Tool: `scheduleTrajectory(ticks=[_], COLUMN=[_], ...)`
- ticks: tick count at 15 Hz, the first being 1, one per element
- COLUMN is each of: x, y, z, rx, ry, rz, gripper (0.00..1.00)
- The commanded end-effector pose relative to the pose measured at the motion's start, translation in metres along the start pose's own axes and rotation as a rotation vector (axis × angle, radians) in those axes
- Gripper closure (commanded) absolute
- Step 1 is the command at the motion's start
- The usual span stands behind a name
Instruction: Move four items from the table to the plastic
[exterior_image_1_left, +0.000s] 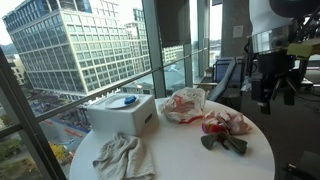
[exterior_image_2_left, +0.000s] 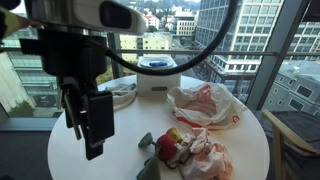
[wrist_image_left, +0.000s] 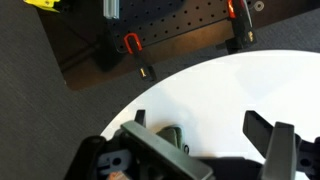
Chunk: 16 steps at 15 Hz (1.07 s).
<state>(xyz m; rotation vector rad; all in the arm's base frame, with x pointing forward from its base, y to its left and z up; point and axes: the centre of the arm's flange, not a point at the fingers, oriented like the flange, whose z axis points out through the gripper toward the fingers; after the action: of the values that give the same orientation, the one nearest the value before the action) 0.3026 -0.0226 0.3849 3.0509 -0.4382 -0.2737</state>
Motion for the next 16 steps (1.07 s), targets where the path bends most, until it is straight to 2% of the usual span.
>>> scheduleTrajectory(ticks=[1, 5, 7, 10, 16], x=[0.04, 0.087, 0.105, 0.131, 0.154], y=[-0.022, -0.039, -0.048, -0.058, -0.052], z=[0.043, 0.086, 0.114, 0.147, 0.193], rx=[0.019, 0.031, 0.057, 0.051, -0.005], ry=[0.056, 0.121, 0.175, 0.255, 0.349], rz=[0.076, 0.105, 0.109, 0.13, 0.138], gripper=[0.0, 0.0, 0.0, 0.0, 0.0])
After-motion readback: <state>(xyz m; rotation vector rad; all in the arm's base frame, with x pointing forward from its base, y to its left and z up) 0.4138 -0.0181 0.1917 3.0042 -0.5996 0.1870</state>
